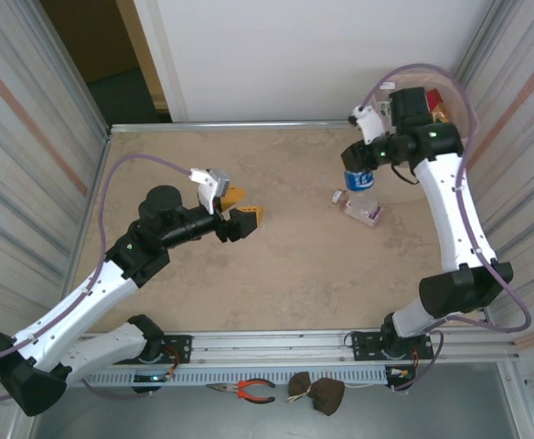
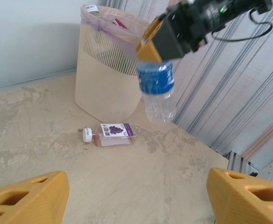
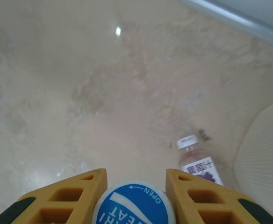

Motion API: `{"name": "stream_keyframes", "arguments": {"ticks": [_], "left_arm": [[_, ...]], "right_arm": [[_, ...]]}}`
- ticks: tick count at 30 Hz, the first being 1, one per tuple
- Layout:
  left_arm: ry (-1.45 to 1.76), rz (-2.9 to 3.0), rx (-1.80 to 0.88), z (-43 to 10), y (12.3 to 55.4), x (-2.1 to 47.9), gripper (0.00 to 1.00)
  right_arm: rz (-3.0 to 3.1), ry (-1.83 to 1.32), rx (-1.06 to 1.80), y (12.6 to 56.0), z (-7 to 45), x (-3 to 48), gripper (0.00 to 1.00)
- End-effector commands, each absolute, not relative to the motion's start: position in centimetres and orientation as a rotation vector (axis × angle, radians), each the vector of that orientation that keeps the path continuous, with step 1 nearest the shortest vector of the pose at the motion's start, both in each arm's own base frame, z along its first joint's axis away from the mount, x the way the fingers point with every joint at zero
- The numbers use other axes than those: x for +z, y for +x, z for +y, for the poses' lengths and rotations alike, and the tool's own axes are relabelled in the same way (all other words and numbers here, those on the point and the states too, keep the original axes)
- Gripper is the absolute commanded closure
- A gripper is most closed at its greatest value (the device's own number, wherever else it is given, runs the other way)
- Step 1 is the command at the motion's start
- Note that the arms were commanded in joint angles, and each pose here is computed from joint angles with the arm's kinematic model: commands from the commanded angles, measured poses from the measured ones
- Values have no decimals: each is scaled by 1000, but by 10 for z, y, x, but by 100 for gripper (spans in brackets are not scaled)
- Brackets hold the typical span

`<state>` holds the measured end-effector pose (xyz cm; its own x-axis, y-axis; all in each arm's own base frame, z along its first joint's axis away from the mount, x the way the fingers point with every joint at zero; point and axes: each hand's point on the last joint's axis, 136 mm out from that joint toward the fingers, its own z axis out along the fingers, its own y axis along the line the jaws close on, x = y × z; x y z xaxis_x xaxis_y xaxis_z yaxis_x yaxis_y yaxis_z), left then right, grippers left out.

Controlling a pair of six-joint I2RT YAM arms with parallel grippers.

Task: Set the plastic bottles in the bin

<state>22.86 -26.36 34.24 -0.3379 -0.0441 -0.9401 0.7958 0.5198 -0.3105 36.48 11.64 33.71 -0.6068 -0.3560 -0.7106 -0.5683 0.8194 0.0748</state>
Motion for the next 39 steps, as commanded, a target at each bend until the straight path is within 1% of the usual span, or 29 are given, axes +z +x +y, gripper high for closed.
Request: {"name": "stream_keyframes", "arguments": {"ticks": [1, 3, 9, 15, 18, 26, 34, 39], "left_arm": [[616, 1672, -999, -262, 232, 353, 22], [618, 1673, -996, -263, 233, 352, 22], [614, 1663, -987, -262, 234, 352, 22], [615, 1664, -985, -264, 236, 349, 22], [609, 1670, -974, -264, 239, 346, 22], [649, 1682, -934, -268, 245, 337, 22], [671, 1703, -944, -274, 247, 324, 22], [669, 1720, -929, -274, 249, 315, 22]], "right_arm": [[2167, -546, 405, 365, 98, 390, 82], [2130, -459, 372, 372, 77, 411, 84], [1997, -230, 293, 396, 19, 463, 85], [1905, -62, 128, 422, -45, 491, 86], [1883, 12, 26, 436, -76, 495, 86], [1898, 64, -201, 470, -121, 480, 85], [1926, 40, -274, 501, -131, 457, 86], [2006, 30, -314, 512, -136, 425, 86]]}}
